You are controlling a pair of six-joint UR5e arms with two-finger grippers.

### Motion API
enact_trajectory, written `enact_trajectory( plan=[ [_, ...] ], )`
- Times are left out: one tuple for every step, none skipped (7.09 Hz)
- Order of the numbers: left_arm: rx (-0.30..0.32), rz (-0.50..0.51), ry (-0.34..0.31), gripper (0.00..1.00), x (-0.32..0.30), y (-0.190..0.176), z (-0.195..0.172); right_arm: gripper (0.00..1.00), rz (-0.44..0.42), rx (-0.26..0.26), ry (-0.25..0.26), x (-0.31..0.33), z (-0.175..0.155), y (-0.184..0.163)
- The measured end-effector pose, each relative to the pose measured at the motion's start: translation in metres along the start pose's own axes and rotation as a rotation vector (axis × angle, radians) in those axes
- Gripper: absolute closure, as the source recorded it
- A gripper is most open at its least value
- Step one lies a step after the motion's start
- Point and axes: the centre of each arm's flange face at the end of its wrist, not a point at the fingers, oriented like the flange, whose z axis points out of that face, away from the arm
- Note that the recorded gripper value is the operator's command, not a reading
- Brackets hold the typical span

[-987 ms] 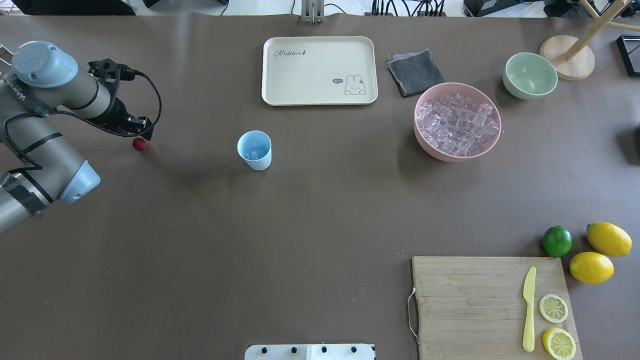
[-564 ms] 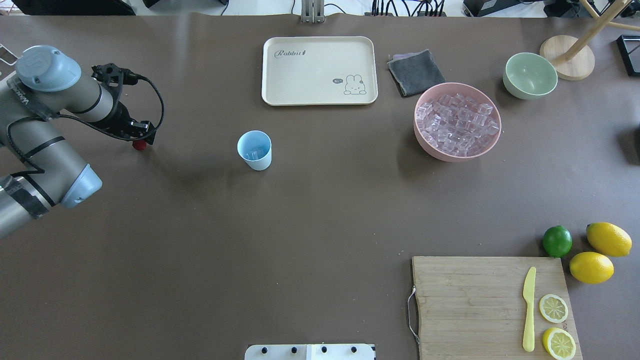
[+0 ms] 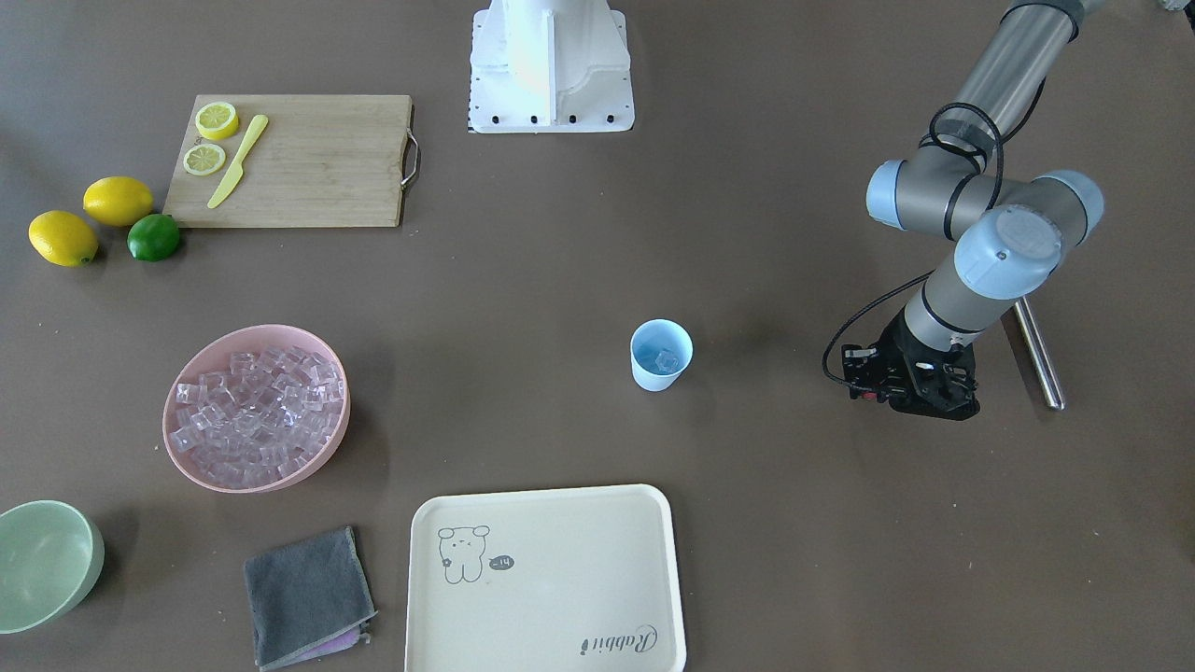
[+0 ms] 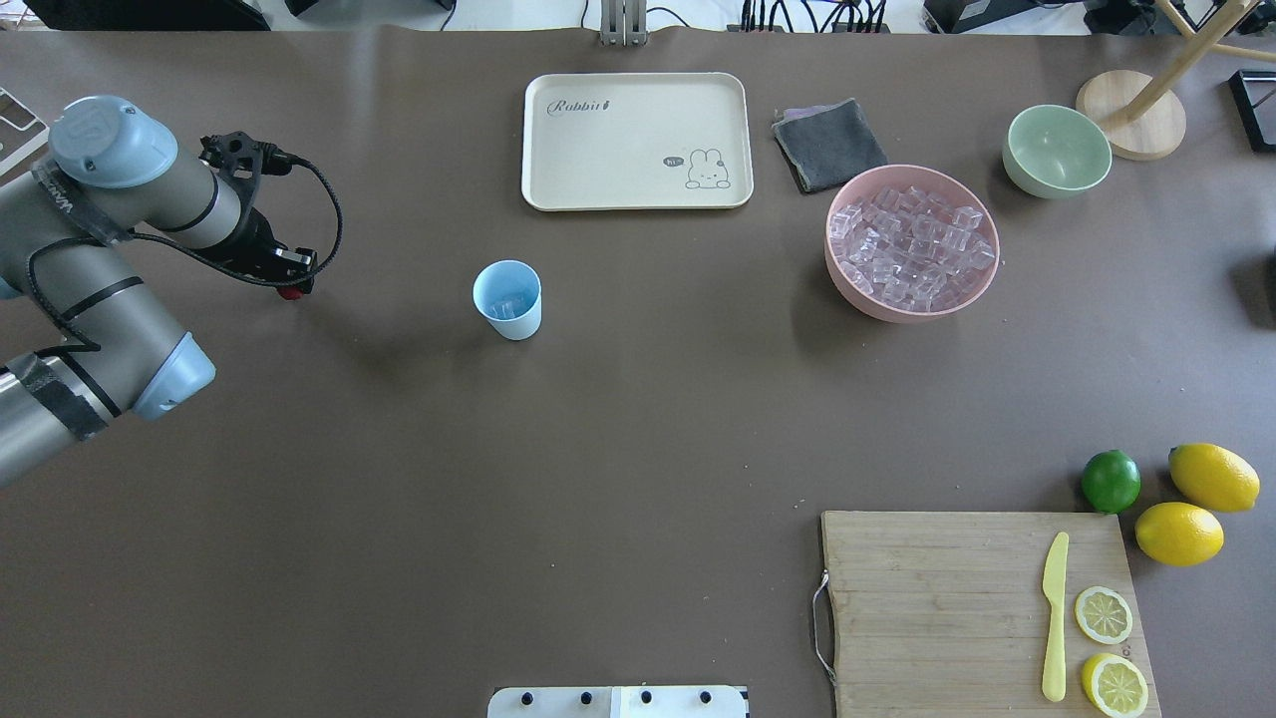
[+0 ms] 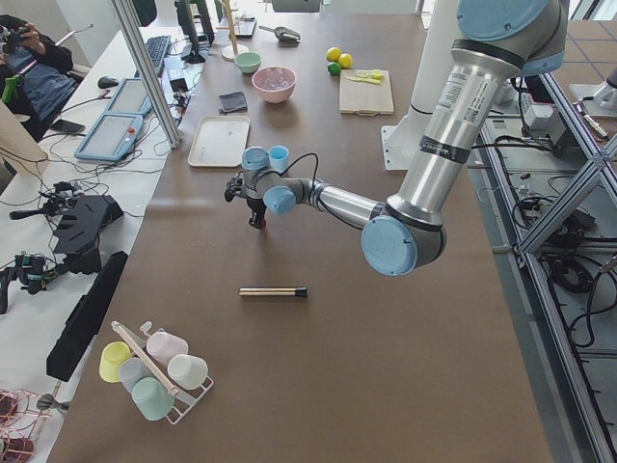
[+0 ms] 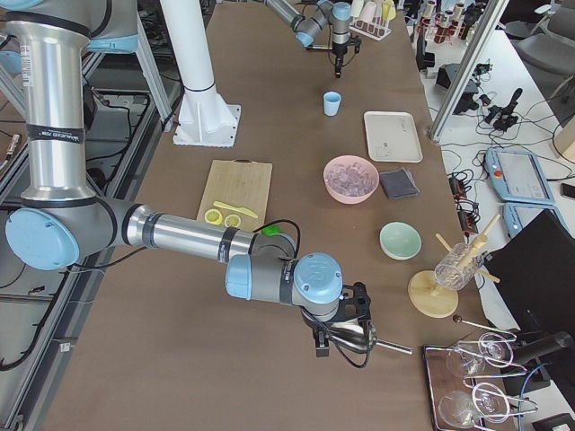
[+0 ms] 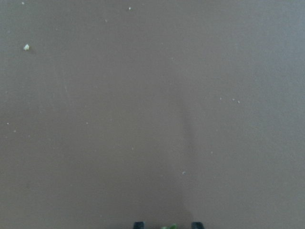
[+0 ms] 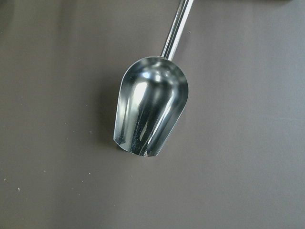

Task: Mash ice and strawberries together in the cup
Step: 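Carry the strawberry over the light-blue cup and release it inside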

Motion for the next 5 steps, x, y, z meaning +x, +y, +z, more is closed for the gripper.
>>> enact_trajectory(
  plan=[
    [0.007, -0.001, 0.003, 0.87, 0.005, -0.004, -0.007, 0.00, 0.001, 0.002, 0.000, 0.000, -0.001, 0.000],
    [0.014, -0.003, 0.012, 0.87, 0.019, -0.015, -0.020, 0.01, 0.002, 0.005, 0.001, 0.001, -0.002, 0.000],
    [0.018, -0.017, 0.027, 0.87, 0.050, -0.036, -0.044, 0.00, 0.002, 0.008, 0.002, 0.001, -0.004, 0.002],
    [0.021, -0.058, 0.045, 0.87, 0.090, -0.054, -0.074, 0.00, 0.003, 0.012, 0.002, 0.000, -0.006, 0.005],
    [0.027, -0.121, 0.077, 0.87, 0.137, -0.062, -0.099, 0.00, 0.004, 0.014, 0.003, 0.000, -0.008, 0.007]
  ],
)
